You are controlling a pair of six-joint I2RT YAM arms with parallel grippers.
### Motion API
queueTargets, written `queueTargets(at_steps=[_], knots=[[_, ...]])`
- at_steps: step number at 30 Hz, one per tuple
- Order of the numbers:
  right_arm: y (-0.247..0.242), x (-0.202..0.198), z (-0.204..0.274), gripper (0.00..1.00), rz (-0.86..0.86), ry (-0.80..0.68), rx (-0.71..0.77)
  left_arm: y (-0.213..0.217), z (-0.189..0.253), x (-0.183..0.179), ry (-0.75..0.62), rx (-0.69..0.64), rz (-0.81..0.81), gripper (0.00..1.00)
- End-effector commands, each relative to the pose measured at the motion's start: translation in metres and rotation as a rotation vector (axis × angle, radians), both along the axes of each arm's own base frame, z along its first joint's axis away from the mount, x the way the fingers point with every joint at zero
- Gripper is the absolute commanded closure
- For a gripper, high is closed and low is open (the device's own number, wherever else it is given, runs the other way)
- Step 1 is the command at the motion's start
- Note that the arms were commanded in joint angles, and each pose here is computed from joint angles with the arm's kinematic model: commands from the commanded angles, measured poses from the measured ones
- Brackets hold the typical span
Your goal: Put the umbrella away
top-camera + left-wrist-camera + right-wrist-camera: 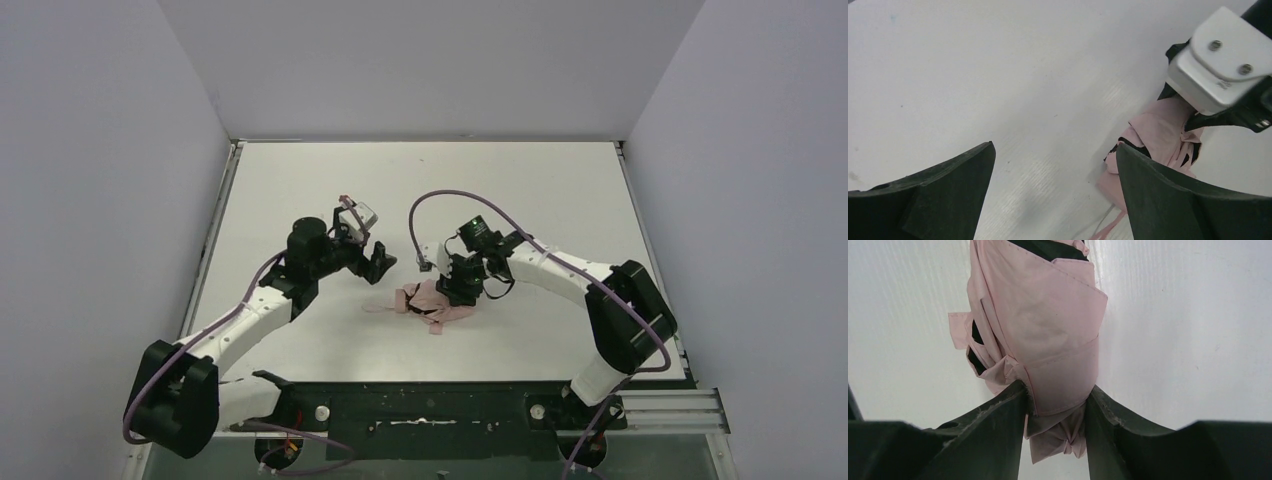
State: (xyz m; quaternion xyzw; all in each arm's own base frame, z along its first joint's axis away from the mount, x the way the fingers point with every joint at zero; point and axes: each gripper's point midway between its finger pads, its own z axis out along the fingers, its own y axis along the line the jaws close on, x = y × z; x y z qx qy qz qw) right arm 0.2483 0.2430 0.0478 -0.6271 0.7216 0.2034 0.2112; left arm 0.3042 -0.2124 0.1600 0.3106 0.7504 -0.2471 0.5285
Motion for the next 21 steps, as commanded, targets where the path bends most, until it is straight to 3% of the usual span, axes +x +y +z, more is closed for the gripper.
queueTargets(at_steps=[1,7,21], knots=[[-0.012,0.025,-0.002,0.71,0.023,-0.216,-0.088,-0.02,0.013,0.009,0.026,-0.116,-0.129,0.11],[-0.003,0.021,0.001,0.72,0.06,-0.303,-0.035,-0.051,-0.017,-0.005,0.161,-0.116,-0.386,0.11],[0.007,0.018,0.0,0.73,0.086,-0.316,-0.004,-0.092,-0.072,-0.027,0.341,-0.024,-0.522,0.09]])
